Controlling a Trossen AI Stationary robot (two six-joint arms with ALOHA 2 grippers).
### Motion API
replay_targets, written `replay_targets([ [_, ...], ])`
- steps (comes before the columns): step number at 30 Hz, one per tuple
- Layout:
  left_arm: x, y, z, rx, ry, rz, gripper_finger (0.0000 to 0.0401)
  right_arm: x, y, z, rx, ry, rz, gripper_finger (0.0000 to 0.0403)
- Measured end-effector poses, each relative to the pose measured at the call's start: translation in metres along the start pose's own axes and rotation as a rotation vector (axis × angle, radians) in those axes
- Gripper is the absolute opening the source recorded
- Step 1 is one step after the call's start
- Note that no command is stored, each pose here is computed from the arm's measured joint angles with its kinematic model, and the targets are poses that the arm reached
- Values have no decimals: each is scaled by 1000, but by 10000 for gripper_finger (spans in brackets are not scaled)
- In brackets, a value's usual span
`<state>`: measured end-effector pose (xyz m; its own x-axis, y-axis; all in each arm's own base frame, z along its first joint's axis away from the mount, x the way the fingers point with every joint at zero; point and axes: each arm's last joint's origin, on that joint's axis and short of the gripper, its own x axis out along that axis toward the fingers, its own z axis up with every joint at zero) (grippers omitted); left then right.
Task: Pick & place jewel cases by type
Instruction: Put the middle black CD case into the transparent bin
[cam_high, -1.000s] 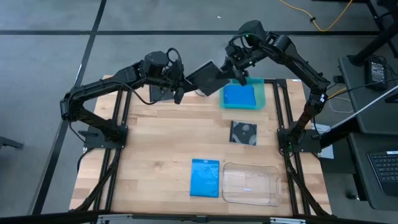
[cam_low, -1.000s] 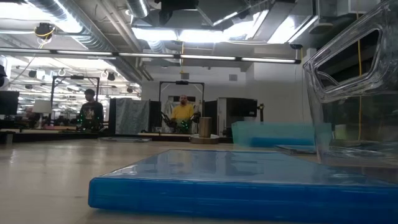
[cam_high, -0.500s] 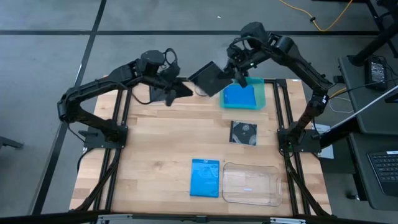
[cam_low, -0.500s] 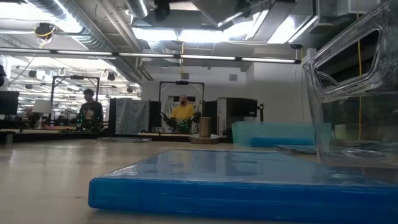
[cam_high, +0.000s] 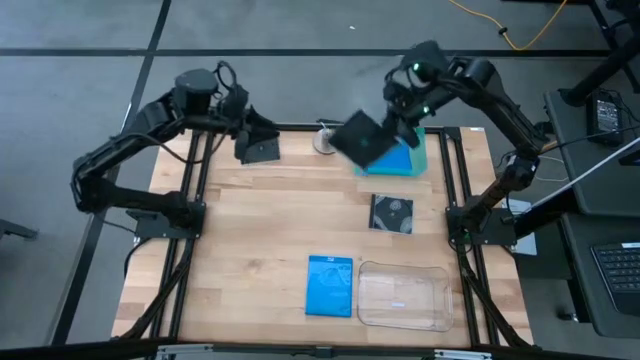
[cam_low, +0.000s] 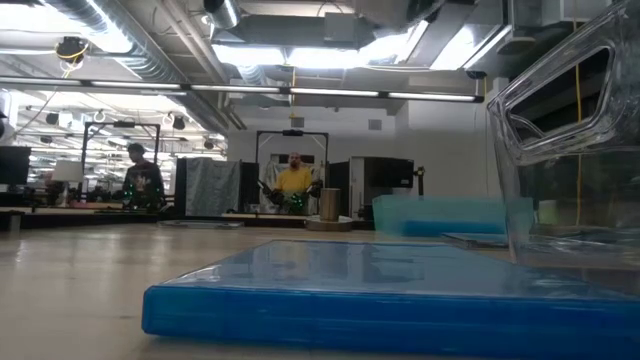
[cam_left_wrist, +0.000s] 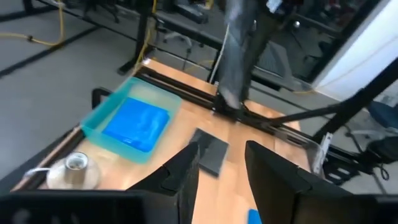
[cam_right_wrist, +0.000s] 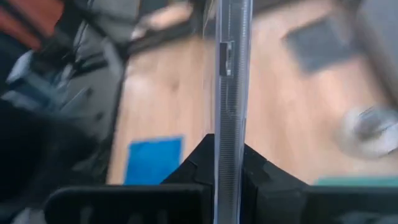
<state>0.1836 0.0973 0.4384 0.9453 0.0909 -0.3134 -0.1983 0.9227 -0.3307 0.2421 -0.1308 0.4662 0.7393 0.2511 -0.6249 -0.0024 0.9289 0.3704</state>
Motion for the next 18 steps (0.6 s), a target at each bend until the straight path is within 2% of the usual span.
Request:
replay_targets([
  [5,-6,8,2,-11,-20,45,129,24,32,-14,93,211,126,27],
  [10,-6,11,2,16,-18,60,127,52,83,-29,147,360,280,27],
  [13,-6,12,2,51,-15,78,129,77,102,-47,184,504,299,29],
  [18,-5,13,2,96,-15,105,127,121,121,-87,265,754,252,27],
])
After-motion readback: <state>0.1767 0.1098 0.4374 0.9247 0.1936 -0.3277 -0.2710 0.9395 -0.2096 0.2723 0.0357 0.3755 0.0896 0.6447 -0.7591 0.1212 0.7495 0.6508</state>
